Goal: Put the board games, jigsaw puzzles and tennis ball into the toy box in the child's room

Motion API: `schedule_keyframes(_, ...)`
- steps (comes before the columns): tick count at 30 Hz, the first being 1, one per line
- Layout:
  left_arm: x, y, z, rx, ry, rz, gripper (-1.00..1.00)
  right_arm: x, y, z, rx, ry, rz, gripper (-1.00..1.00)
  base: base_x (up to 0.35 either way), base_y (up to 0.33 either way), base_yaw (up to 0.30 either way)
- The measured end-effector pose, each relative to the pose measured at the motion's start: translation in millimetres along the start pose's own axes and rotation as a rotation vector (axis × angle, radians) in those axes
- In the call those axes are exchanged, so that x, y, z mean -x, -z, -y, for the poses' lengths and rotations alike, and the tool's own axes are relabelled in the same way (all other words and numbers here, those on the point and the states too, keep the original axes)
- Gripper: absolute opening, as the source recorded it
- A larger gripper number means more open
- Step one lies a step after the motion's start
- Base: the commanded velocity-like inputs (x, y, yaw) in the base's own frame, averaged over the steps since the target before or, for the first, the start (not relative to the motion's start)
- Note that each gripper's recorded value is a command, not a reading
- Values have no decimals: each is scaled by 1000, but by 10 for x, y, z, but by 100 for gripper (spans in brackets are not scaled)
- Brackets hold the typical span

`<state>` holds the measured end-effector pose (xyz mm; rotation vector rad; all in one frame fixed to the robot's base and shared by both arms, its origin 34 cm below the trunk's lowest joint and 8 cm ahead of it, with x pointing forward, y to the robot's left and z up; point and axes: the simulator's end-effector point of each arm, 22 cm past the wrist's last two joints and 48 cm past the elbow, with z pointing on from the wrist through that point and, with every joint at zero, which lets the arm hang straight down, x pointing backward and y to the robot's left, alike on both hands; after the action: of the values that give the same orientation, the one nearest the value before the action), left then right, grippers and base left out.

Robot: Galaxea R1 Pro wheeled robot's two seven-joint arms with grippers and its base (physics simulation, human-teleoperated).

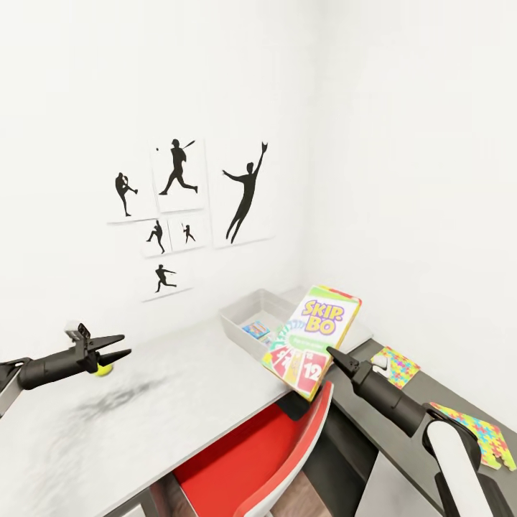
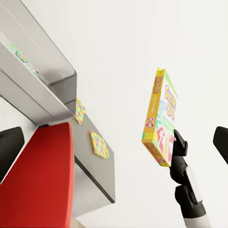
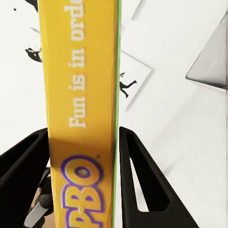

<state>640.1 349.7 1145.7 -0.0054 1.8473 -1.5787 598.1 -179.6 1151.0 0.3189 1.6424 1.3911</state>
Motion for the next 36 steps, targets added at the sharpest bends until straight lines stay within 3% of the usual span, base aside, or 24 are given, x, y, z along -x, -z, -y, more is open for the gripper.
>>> schedule_keyframes(11, -118, 5, -72, 5, 38, -9, 100, 46, 15, 210, -101, 7, -3, -100, 8, 0, 0)
schedule_keyframes(36, -131, -22, -69, -1, 36, -9, 100, 42, 16, 221, -106, 6, -7, -100, 134, -15, 0)
